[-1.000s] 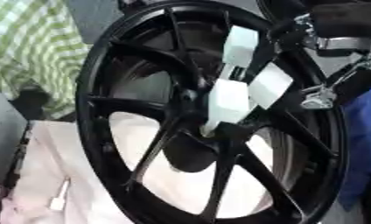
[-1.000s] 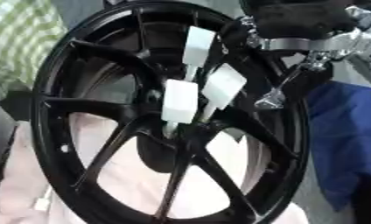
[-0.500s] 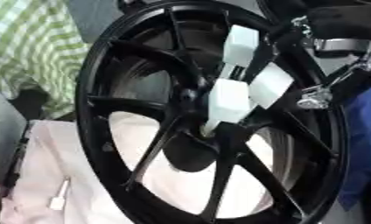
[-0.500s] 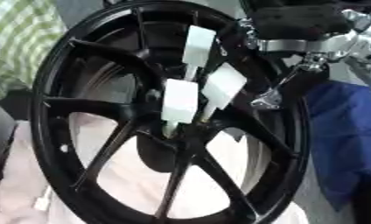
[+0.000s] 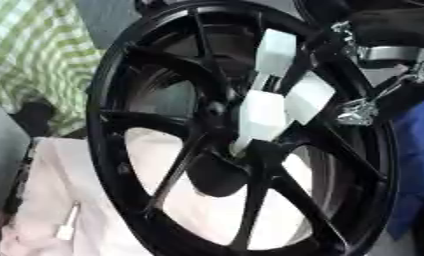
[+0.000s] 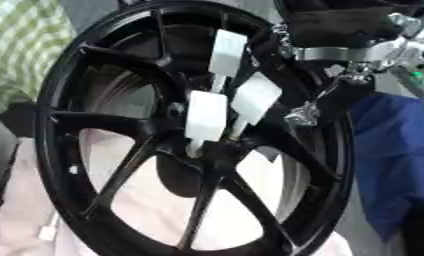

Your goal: Pull the pin out of the wheel hub.

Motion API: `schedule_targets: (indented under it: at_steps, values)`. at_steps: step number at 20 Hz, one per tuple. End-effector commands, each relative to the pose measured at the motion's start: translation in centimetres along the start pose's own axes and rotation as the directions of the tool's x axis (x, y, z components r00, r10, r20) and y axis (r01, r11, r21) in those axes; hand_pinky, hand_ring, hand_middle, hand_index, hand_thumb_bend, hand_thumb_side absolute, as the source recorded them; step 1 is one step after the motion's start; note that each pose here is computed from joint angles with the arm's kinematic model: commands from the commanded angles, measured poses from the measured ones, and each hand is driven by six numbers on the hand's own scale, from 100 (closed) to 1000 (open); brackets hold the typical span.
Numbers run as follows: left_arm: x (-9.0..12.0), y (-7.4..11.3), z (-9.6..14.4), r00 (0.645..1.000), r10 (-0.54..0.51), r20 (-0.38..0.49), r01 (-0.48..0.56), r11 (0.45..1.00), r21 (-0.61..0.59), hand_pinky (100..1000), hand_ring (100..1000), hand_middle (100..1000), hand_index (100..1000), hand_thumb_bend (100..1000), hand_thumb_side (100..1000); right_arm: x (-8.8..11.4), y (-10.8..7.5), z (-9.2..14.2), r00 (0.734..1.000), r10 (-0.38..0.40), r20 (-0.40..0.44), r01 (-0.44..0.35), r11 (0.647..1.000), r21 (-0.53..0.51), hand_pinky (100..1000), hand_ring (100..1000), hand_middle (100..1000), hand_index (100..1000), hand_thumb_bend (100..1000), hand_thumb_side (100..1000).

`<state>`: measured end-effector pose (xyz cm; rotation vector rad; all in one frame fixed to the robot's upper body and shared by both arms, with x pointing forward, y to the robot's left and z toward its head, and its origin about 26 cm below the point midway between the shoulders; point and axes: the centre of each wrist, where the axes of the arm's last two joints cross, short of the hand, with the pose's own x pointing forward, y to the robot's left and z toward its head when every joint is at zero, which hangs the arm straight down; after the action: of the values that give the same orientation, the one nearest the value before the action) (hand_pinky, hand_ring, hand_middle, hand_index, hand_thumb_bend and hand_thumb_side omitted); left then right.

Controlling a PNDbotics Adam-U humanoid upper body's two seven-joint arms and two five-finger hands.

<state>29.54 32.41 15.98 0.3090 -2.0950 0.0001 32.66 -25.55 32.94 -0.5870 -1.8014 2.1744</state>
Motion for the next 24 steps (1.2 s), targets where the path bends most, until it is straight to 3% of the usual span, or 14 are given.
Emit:
schedule_targets:
  at_steps: [1,8,14,24]
  values:
    - [0.71,0.12,-0.31,1.0,-0.009,0.028,0.009,1.0,-0.004,993,728,666,850,156,857,-0.02,-0.57,0.79,1.0,0.027,-0.015,-0.027,1.0,0.003,771,764,649,747,249,100]
    - [0.66,0.13,-0.3,1.0,-0.009,0.024,0.009,1.0,-0.004,994,727,666,850,157,858,0.32,-0.51,0.83,1.0,0.013,0.001,-0.013,1.0,0.006,745,745,549,670,185,100]
    - [0.68,0.21,-0.31,1.0,-0.011,0.025,0.011,1.0,-0.001,995,727,666,850,157,858,0.35,-0.63,0.84,1.0,0.009,0.011,-0.009,1.0,-0.004,728,705,434,565,191,100]
    - [0.57,0.37,-0.22,1.0,-0.017,0.018,0.017,1.0,0.002,997,727,666,851,159,858,0.42,-1.03,0.87,1.0,-0.014,0.021,0.015,1.0,-0.012,697,654,350,498,226,100]
